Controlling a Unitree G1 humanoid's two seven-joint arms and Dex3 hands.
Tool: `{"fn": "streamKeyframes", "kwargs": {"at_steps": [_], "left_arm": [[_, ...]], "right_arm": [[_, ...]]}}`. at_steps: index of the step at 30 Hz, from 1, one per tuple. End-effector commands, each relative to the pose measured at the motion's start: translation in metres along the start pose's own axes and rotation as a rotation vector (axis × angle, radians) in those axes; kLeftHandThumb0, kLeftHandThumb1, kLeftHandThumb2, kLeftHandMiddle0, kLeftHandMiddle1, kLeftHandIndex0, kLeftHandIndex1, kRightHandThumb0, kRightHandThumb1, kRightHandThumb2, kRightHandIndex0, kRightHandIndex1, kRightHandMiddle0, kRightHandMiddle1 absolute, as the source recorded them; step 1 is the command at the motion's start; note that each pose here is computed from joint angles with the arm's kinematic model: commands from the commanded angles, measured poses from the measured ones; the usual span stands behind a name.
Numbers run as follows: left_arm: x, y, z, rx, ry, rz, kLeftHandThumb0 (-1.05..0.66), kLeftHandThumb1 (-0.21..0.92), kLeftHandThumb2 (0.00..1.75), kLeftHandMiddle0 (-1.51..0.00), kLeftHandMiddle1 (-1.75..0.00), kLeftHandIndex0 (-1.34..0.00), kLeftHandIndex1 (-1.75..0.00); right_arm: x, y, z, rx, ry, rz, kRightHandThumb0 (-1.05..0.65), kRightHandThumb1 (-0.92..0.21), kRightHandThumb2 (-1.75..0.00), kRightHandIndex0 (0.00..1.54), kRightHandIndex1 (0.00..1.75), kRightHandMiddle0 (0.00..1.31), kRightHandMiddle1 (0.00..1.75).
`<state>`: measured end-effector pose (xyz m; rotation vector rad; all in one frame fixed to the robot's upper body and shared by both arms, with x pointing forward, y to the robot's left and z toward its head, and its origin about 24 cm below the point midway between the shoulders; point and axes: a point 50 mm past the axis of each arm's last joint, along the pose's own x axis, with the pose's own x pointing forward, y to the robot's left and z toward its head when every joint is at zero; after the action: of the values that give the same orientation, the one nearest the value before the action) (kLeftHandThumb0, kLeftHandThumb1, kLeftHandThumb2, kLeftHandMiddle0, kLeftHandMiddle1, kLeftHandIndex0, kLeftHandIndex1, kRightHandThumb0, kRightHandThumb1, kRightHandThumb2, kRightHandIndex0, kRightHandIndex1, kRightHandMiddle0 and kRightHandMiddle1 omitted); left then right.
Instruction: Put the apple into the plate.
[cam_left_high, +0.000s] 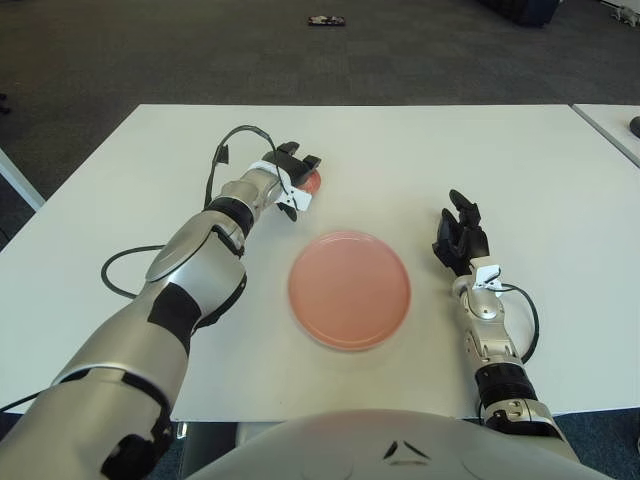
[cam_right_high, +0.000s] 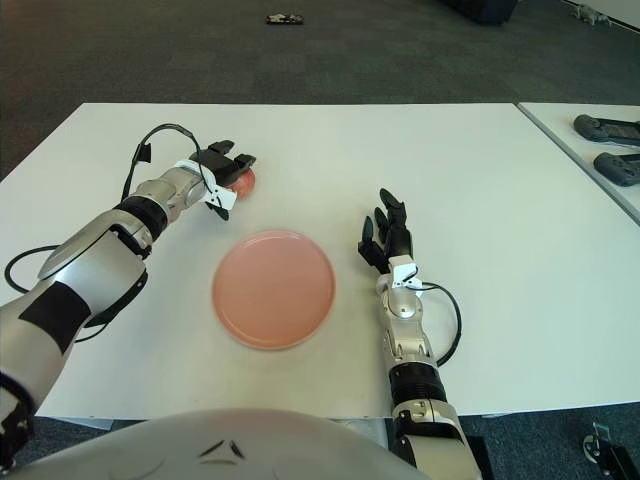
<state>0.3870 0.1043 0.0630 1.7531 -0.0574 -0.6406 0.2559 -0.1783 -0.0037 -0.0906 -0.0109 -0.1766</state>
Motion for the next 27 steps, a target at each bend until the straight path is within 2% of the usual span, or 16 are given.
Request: {"fn": "streamKeyframes", "kwargs": {"at_steps": [1, 15, 27], "left_arm": [[-0.0011, -0.0093, -0.0010, -0.020, 0.013, -0.016, -0.93, 0.72, 0.03, 0.00, 0.00, 0.00, -0.34], [-0.0004, -0.0103, 0.0004, -0.014, 0.025, -0.008, -0.88, 0.72, 0.04, 0.00, 0.00, 0.00, -0.40], [0.0005, -0.0191, 0.0062, -0.096, 0.057, 0.039, -0.85, 0.74, 0.06, -0.01, -0.01, 0.00, -0.49]], "right_arm": [[-0.0140, -0.0022, -0.0241, -0.009, 0.134, -0.002, -0.66, -0.92, -0.82, 0.21, 0.01, 0.00, 0.49], [-0.0130, -0.0025, -0.0247, -0.014, 0.135, -0.005, -0.66, -0.92, -0.82, 0.21, 0.00, 0.00, 0.49], [-0.0137, -0.0021, -0.0242, -0.020, 0.137, -0.005, -0.67, -0.92, -0.82, 0.21, 0.00, 0.00, 0.49]]}}
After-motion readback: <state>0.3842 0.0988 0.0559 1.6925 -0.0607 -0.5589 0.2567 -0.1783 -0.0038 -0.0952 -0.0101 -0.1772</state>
